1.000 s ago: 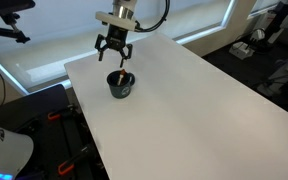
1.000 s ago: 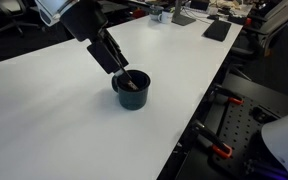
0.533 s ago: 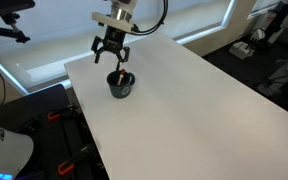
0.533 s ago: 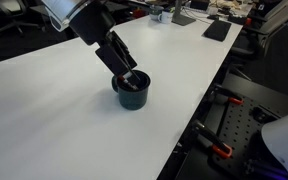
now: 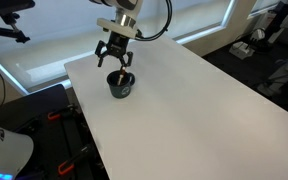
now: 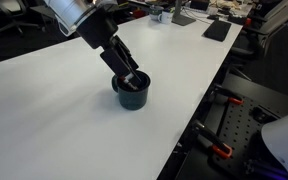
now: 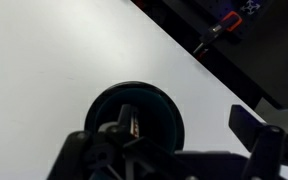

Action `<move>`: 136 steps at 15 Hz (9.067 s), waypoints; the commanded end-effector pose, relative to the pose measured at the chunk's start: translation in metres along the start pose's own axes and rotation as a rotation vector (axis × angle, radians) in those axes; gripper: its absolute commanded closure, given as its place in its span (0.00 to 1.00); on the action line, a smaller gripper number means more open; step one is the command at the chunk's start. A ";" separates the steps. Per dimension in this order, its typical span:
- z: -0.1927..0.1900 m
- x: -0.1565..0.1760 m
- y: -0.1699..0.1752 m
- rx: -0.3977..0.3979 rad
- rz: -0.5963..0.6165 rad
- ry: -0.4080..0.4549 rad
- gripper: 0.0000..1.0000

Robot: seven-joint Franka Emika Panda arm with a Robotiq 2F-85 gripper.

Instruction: Remove the red marker from the dark green mug.

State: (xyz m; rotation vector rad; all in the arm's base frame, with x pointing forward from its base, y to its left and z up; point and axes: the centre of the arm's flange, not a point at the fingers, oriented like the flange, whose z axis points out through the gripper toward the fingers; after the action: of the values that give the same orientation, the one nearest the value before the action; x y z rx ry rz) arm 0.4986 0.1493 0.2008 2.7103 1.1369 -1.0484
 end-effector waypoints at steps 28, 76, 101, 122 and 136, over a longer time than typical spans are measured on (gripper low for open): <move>0.000 0.017 0.045 0.025 0.029 -0.005 0.00; -0.011 0.030 0.064 0.028 0.042 -0.024 0.22; -0.008 0.034 0.063 0.044 0.057 -0.032 0.49; -0.014 0.035 0.046 0.077 0.162 -0.009 0.00; -0.045 -0.002 -0.009 0.156 0.323 -0.116 0.00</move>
State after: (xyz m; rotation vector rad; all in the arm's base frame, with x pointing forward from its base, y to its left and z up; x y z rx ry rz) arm 0.5352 0.1739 0.2451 2.7770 0.6921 -1.1568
